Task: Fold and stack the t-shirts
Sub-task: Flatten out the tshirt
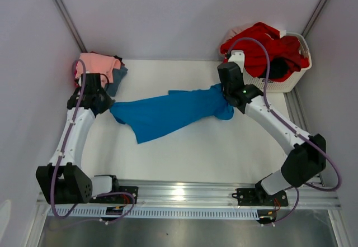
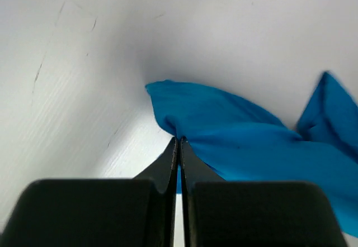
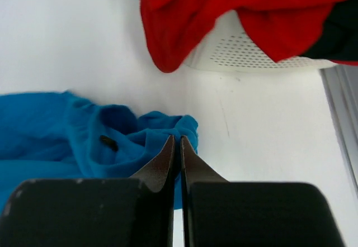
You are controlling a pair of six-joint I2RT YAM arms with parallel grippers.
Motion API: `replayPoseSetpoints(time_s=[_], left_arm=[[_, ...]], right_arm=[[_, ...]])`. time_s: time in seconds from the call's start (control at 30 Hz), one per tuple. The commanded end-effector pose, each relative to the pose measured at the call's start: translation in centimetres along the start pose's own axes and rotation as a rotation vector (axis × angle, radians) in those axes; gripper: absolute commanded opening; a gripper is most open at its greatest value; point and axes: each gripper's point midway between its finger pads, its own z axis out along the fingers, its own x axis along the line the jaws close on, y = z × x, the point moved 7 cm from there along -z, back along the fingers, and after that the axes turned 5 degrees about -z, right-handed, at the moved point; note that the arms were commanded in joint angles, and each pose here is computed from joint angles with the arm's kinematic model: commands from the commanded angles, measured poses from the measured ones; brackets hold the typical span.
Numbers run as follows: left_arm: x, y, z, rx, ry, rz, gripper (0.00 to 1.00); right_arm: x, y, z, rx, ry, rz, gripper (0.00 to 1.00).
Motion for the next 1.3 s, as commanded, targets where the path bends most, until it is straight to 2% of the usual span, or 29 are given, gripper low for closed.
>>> replayPoseSetpoints(time_s=[0.0,0.13,0.37,0.57,0.67,0.77,0.8,0.83,0.87,0.93,0.97,1.0,1.03,1.07,1.13,1.17,1.2,1.27], left_arm=[[1.1,-1.1,-1.4,-0.034,0.039,-0.004,0.01],[2.2,-2.8,-3.9,-0.059,0.011,0.022,0.00],[5.1,-6.4,-9.7,-0.091,-0.108,0.046,0.00],[7.2,-11.2,-11.1,0.081,-0.157,0.073,0.00],[6.8,-11.9,-12.2,0.128,-0.209,0.070,0.00],[7.0,-14.0,-11.8,0.264,-0.216,0.058,0.00],[7.0,-14.6,-11.7,0.303,-0.228,0.056,0.00],[7.7,-15.8,-11.0,0.345,-0.200,0.048,0.00],[7.9,-16.2,-10.9,0.366,-0.203,0.047,0.01],[8.4,-16.8,-10.9,0.386,-0.191,0.034,0.01],[8.5,-16.8,-11.2,0.375,-0.206,0.030,0.01],[8.5,-16.8,-11.3,0.370,-0.212,0.029,0.06],[8.4,-16.6,-11.4,0.359,-0.218,0.023,0.14],[8.4,-16.3,-11.3,0.339,-0.212,0.021,0.35],[8.1,-15.8,-11.4,0.316,-0.205,0.014,0.51],[7.7,-15.4,-11.3,0.303,-0.209,0.012,0.68],[7.4,-15.1,-11.1,0.291,-0.212,0.010,0.75],[6.5,-14.4,-10.8,0.269,-0.223,-0.007,0.82]], right_arm=[[-2.1,-2.1,-1.2,0.041,-0.101,-0.028,0.00],[-4.9,-2.3,-4.4,0.041,-0.150,0.005,0.00],[-5.4,-4.6,-8.9,0.117,-0.091,0.027,0.00],[-4.7,-9.7,-13.7,0.225,0.013,0.083,0.00],[-4.2,-12.6,-14.3,0.304,0.053,0.102,0.00],[-3.9,-14.3,-14.4,0.357,0.061,0.128,0.00],[-3.8,-15.1,-14.2,0.379,0.055,0.124,0.04],[-3.7,-15.5,-14.3,0.390,0.051,0.127,0.14],[-3.5,-16.0,-14.3,0.396,0.049,0.135,0.20],[-3.6,-16.2,-14.5,0.393,0.031,0.135,0.36],[-3.8,-16.1,-14.5,0.374,0.007,0.141,0.40],[-3.8,-15.9,-14.6,0.361,0.003,0.138,0.44],[-3.9,-15.6,-14.5,0.342,-0.003,0.141,0.53],[-4.0,-15.2,-14.3,0.314,-0.010,0.136,0.55],[-3.6,-13.7,-14.2,0.256,0.016,0.127,0.57],[-3.4,-13.1,-14.0,0.231,0.023,0.119,0.58],[-2.9,-12.2,-13.7,0.195,0.048,0.103,0.59],[-2.0,-11.2,-13.2,0.167,0.067,0.089,0.60]])
